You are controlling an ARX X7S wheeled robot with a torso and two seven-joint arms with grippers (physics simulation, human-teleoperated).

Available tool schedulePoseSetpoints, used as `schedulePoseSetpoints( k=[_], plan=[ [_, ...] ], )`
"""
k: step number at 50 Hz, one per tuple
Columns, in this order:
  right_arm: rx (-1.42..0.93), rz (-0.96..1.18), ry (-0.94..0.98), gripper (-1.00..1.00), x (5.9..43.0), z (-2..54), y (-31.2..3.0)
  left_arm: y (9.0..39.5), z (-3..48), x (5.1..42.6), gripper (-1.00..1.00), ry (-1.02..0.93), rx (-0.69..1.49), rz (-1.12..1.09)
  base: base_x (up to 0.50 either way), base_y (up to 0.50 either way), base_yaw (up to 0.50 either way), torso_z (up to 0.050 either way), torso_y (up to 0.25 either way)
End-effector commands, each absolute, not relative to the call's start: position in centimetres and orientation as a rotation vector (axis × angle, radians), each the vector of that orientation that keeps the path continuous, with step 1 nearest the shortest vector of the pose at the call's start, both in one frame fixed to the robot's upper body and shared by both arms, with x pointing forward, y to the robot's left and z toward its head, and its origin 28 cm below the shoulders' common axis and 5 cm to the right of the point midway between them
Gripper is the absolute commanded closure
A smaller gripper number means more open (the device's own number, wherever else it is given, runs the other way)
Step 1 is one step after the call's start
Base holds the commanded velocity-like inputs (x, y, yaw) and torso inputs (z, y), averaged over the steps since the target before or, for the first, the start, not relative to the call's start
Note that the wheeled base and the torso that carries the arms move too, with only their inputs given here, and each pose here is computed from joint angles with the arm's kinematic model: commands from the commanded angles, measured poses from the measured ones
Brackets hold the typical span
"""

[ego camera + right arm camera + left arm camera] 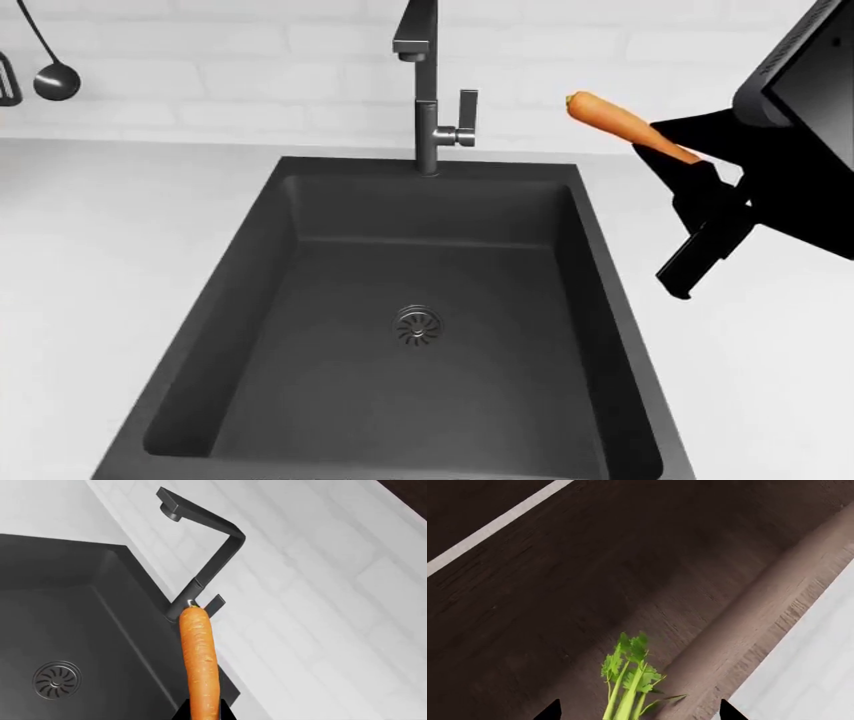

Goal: Pick the celery, carrot from the counter and place them in the cabinet. Then close the cabinet.

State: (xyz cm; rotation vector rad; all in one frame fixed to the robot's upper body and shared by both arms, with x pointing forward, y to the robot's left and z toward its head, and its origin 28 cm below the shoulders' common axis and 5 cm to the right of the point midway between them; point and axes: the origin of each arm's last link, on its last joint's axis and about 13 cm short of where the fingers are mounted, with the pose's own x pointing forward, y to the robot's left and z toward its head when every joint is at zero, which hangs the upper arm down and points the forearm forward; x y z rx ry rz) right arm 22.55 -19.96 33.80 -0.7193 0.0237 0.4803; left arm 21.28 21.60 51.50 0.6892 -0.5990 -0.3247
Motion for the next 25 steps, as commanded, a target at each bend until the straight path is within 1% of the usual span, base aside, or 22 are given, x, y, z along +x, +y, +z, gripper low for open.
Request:
schedulePoseSetpoints(
  k=[1,11,25],
  plan=[
    [-0.721,0.474,0.017,1.00,22.5,33.8,-19.9,21.2,48.9,20.2,-1.00,-0.634,0.759,-0.357,0.00,0.00,0.00,0.000,0.000],
    [-0.722,0.472,0.020,1.00,22.5,33.8,-20.0,21.0,46.7,20.1,-1.00,-0.634,0.839,-0.397,0.00,0.00,0.00,0.000,0.000],
    [-0.723,0.470,0.019,1.00,22.4,33.9,-20.0,20.7,43.5,21.7,-1.00,-0.484,0.980,-0.494,0.00,0.00,0.00,0.000,0.000]
  ],
)
